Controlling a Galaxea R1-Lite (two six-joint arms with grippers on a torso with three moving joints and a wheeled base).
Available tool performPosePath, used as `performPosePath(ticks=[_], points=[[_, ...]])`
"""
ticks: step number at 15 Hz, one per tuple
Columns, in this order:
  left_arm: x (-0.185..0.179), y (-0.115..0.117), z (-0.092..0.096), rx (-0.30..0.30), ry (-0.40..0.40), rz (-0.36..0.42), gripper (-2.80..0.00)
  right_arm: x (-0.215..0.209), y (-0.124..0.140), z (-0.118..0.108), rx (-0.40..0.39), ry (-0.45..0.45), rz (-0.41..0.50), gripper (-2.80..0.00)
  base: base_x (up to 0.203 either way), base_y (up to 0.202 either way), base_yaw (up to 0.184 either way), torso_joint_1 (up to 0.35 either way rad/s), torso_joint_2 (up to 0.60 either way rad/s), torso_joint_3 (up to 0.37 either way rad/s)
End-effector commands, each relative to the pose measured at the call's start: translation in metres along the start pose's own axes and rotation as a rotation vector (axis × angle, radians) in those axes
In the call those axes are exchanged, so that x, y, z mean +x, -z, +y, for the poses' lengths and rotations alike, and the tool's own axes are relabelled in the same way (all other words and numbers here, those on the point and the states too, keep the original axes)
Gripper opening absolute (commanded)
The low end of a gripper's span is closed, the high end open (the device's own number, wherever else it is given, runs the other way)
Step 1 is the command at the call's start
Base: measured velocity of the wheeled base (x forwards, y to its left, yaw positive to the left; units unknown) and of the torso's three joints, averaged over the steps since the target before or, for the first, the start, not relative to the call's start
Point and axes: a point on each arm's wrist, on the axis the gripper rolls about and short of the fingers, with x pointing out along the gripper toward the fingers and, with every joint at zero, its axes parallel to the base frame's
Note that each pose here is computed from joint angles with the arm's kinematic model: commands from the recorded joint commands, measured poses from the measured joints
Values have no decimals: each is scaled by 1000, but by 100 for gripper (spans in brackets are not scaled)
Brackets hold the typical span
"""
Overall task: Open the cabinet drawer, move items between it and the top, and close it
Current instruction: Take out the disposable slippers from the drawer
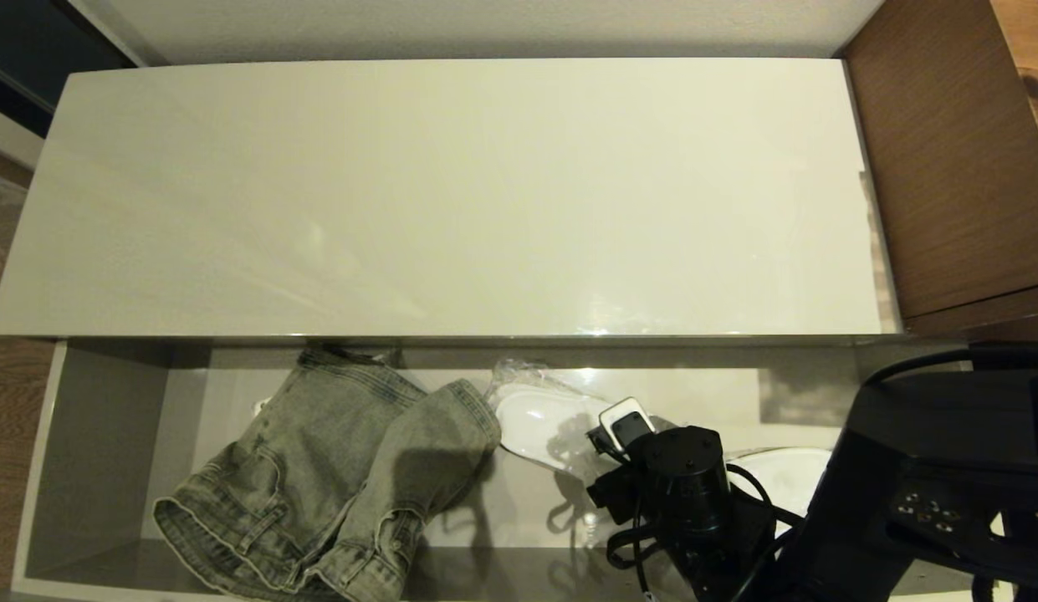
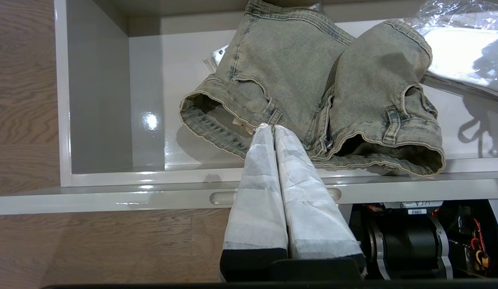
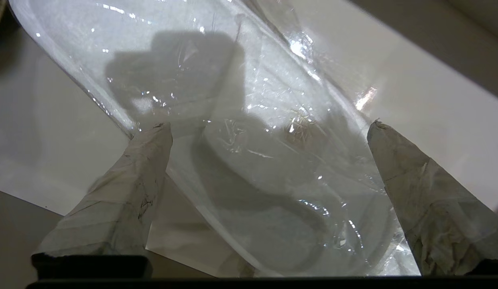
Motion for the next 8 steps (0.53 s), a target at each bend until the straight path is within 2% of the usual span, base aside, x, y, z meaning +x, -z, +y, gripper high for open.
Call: performPosePath(ticks=[1,8], points=[[0,0,0,1,0,0,-280,5,6,5,-6,-1,8,0,0,0,0,0,0,0],[0,0,0,1,0,0,-280,17,19,14,-9,-6,18,0,0,0,0,0,0,0]])
